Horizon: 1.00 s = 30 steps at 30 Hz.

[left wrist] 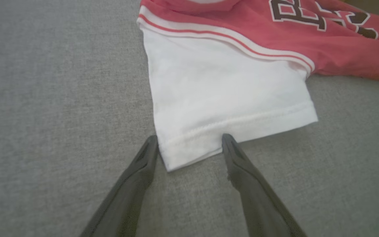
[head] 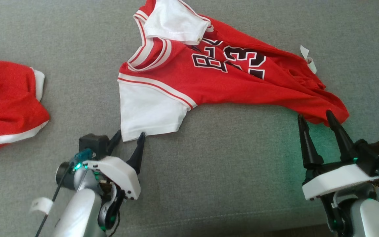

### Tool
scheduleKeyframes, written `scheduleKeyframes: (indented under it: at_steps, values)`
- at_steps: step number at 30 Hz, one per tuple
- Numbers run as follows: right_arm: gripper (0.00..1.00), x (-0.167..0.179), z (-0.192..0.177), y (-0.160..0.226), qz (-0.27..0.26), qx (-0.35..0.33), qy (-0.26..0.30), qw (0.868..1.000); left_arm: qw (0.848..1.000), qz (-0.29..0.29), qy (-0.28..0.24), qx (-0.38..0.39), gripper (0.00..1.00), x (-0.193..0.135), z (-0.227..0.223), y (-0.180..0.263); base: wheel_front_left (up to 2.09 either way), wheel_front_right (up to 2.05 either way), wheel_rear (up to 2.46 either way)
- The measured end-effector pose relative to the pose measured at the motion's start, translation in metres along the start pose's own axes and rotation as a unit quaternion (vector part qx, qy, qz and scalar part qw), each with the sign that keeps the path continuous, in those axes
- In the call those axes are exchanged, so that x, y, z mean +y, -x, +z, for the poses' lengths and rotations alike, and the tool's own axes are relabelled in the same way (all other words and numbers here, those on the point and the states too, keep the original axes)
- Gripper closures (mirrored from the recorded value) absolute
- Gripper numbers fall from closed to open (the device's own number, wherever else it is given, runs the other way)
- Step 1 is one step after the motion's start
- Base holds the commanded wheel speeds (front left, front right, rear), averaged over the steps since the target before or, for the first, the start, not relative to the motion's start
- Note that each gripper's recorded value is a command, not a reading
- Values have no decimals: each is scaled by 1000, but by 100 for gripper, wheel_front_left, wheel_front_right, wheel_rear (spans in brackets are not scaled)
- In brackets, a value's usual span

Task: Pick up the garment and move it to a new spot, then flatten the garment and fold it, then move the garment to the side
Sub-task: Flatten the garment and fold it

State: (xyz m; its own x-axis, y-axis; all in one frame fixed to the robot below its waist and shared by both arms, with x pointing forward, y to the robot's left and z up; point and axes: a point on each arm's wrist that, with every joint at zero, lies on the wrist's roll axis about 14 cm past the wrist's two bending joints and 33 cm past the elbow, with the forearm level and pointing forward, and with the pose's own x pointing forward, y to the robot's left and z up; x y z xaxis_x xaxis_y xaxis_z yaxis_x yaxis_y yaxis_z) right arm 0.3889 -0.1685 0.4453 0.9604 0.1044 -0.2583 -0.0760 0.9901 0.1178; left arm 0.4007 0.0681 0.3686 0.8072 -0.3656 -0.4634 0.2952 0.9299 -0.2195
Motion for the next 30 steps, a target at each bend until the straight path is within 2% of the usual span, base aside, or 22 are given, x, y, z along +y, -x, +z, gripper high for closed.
scheduleKeyframes:
  at_steps: [3,4,6,7,8,9,15,21,29,30]
  values:
    - [0,-3,-2,0,-5,4,0,1000,1000,-1,3,0,0,0,2,-3,0,0,0]
    - [0,-5,-4,0,-8,8,0,1000,1000,-2,5,0,10,-1,2,-4,0,0,0]
    - [0,-10,-7,2,-14,13,-1,1000,1000,-2,7,0,56,0,2,-5,0,0,0]
    - [0,-12,-9,3,-19,17,0,1000,1000,-2,7,1,69,0,1,-6,0,0,0]
    - [0,-16,-11,4,-24,23,0,999,1000,-3,6,1,91,0,2,-6,0,0,0]
    - [0,-19,-14,6,-29,27,2,999,1000,-3,5,1,100,-1,2,-7,0,0,0]
    - [0,-44,-33,17,-68,60,11,996,1000,-8,4,0,100,-3,2,-10,0,0,0]
    - [0,-49,-48,13,-73,87,16,993,1000,-9,5,-2,100,-2,2,-14,0,0,0]
    - [0,-52,-45,-6,-74,78,19,994,1000,-5,6,-10,100,2,5,-15,0,0,0]
    - [15,-53,-45,-7,-75,76,18,994,1000,-4,6,-12,100,2,6,-15,0,0,0]
